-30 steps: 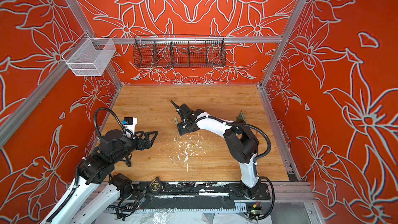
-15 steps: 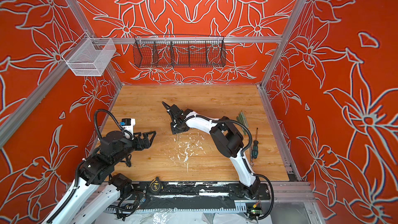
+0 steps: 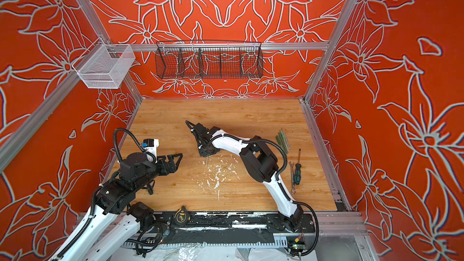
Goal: Insert the pens into the pen caps
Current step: 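Reach the right gripper to the beige pen and grasp it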
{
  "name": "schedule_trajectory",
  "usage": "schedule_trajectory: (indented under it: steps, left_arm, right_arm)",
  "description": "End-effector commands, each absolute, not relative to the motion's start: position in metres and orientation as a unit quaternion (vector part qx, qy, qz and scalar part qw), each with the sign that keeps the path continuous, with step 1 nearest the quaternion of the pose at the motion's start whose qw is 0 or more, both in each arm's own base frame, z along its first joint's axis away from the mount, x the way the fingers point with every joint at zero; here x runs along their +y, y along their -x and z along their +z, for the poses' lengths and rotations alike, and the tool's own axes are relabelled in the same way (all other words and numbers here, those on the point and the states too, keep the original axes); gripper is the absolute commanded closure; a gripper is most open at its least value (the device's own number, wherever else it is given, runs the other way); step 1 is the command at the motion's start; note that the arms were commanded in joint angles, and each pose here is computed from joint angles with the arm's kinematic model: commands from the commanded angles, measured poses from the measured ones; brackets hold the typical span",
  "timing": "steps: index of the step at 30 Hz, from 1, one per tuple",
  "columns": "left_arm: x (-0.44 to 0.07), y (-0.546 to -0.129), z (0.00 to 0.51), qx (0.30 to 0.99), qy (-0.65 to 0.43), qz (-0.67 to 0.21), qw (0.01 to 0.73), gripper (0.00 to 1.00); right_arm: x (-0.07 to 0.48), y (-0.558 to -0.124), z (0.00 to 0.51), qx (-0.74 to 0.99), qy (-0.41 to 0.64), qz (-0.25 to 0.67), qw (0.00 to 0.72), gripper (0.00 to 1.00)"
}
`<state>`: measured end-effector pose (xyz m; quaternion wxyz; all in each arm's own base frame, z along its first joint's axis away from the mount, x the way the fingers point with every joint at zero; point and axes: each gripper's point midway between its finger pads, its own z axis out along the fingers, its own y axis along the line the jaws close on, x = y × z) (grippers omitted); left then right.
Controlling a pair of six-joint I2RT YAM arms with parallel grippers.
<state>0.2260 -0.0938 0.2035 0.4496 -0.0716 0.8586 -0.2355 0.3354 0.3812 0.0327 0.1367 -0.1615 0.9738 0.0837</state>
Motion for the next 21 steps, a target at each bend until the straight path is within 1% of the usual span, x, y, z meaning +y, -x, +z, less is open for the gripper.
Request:
schedule_trajectory:
  steps: [1,8,14,17,21]
  left_arm:
    - [-0.097,-0.230,0.201,0.855,0.081,-0.249,0.448,0.03]
    - [-0.103,-0.234,0.189,0.861,0.079,-0.254,0.434,0.03]
    - [-0.109,-0.235,0.178,0.866,0.073,-0.261,0.420,0.03]
    - [-0.114,-0.236,0.176,0.866,0.066,-0.270,0.416,0.03]
    - [-0.122,-0.237,0.174,0.861,0.054,-0.289,0.414,0.03]
  right_arm:
    - [0.377,-0.330,0.028,0.976,0.166,0.054,0.129,0.77]
    - [0.379,-0.328,0.026,0.977,0.166,0.056,0.124,0.81]
    - [0.380,-0.331,0.045,0.974,0.165,0.069,0.142,0.86]
    - [0.383,-0.331,0.059,0.971,0.163,0.090,0.152,0.87]
    - [0.386,-0.329,0.081,0.963,0.155,0.141,0.168,0.88]
